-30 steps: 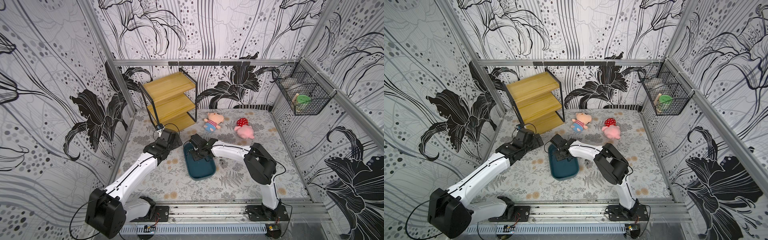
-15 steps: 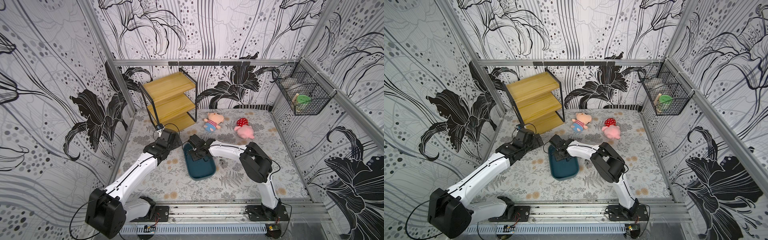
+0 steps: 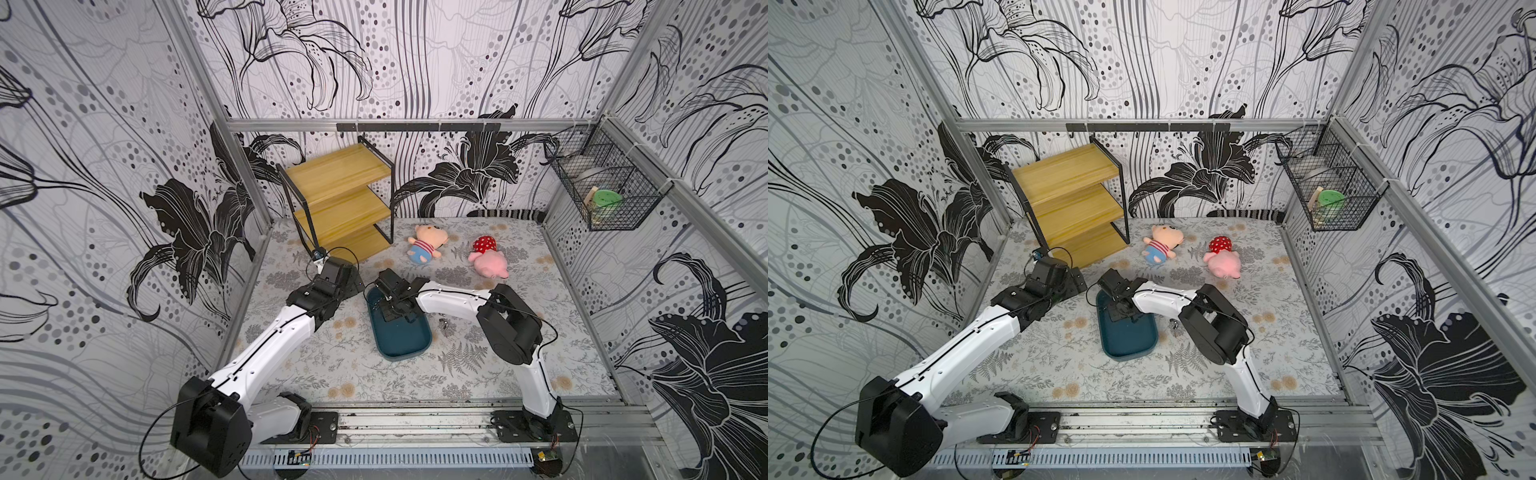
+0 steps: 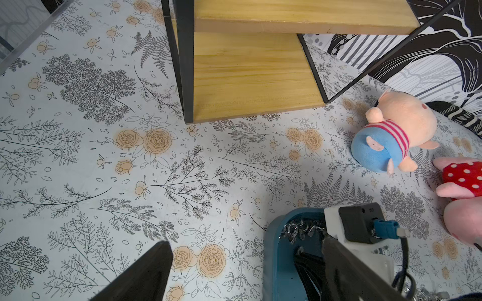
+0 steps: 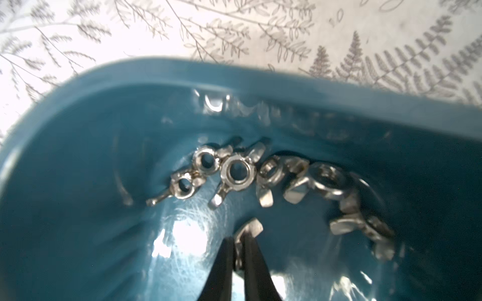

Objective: Take out the wing nut from the storage box
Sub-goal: Pick up the wing nut from the storage box, then place the wing nut at the center of the board.

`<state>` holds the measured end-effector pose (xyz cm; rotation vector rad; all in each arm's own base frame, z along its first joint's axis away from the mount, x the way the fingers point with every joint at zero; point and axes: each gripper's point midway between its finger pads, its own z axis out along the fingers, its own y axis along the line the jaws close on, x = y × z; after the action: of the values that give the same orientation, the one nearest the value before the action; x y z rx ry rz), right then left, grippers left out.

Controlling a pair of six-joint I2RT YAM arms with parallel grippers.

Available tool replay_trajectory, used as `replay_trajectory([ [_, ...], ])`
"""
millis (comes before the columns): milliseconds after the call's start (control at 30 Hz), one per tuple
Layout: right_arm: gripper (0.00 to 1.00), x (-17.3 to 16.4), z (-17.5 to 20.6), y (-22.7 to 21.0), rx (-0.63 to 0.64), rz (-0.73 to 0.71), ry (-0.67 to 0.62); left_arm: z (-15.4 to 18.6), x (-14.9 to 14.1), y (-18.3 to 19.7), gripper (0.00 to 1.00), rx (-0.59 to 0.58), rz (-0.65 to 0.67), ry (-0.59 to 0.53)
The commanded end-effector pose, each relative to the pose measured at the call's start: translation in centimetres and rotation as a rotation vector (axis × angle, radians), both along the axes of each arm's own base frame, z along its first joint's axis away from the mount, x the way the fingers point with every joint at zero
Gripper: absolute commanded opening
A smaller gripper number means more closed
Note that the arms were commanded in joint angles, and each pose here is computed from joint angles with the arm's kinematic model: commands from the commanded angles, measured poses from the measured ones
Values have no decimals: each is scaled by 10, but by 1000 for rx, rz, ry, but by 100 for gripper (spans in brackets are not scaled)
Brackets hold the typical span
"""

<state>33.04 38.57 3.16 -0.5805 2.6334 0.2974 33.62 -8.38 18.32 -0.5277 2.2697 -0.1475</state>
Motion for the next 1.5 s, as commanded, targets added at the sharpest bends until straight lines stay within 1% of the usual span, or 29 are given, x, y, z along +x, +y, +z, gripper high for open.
replay_trajectory([
  [0, 10, -3, -3, -12, -34, -21, 17, 3, -1, 3, 95, 16, 5, -13],
  [367, 8, -3, 45, -15, 31, -18, -52, 3, -1, 2, 95, 9, 4, -16],
  [900, 6, -7, 91, -45, 39, -57, -137, 3, 1, 0, 95, 0, 2, -18],
  [1200, 6, -6, 108, -83, 18, -117, -173, 4, 2, 0, 95, -2, 2, -20],
  [1467, 6, -9, 115, -138, 1, -210, -184, 5, 3, -1, 95, -5, 0, -20],
])
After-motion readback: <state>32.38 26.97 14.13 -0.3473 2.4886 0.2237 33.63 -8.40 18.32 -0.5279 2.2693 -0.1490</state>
